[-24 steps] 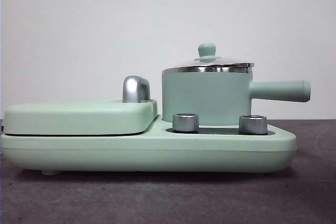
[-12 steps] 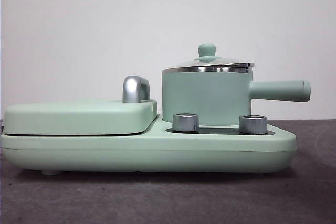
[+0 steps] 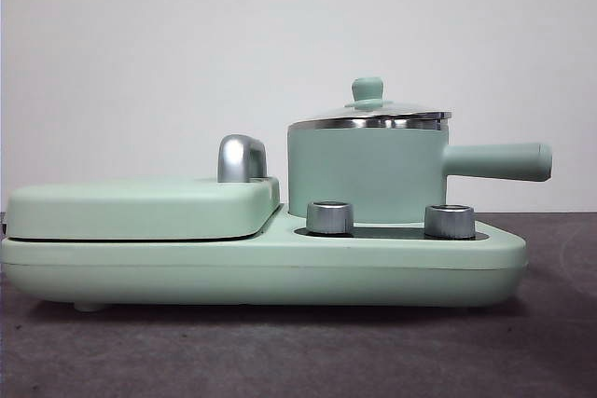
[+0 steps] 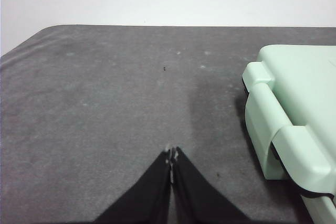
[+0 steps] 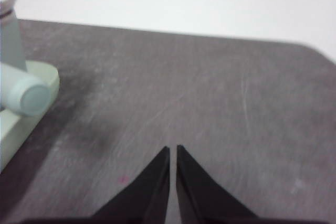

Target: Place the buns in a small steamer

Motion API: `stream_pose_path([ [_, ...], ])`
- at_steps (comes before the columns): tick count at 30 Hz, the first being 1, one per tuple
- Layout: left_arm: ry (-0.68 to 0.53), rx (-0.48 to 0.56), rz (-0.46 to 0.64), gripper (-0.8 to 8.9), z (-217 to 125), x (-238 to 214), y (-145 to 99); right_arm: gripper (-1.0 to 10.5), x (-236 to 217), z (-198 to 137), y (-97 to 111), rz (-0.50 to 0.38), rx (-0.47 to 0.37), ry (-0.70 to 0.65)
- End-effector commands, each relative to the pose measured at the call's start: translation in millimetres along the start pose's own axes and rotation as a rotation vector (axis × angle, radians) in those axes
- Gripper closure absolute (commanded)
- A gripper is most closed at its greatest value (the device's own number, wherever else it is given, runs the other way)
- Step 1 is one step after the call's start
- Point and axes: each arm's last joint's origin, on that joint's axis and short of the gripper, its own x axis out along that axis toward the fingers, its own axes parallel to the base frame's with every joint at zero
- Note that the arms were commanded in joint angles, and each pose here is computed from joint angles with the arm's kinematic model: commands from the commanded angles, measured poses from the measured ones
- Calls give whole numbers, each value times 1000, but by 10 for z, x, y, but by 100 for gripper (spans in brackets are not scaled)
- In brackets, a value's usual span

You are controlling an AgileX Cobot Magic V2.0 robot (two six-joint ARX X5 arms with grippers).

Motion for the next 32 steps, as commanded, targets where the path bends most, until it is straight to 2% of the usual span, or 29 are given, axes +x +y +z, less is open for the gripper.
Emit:
stream_pose_path([
  [1,22,15,7,807,-65,18,3,928,3,-27,-2,-2,47,17],
  [32,23,15,7,807,-66,18,3,928,3,-7,-3,-3,39,-3],
])
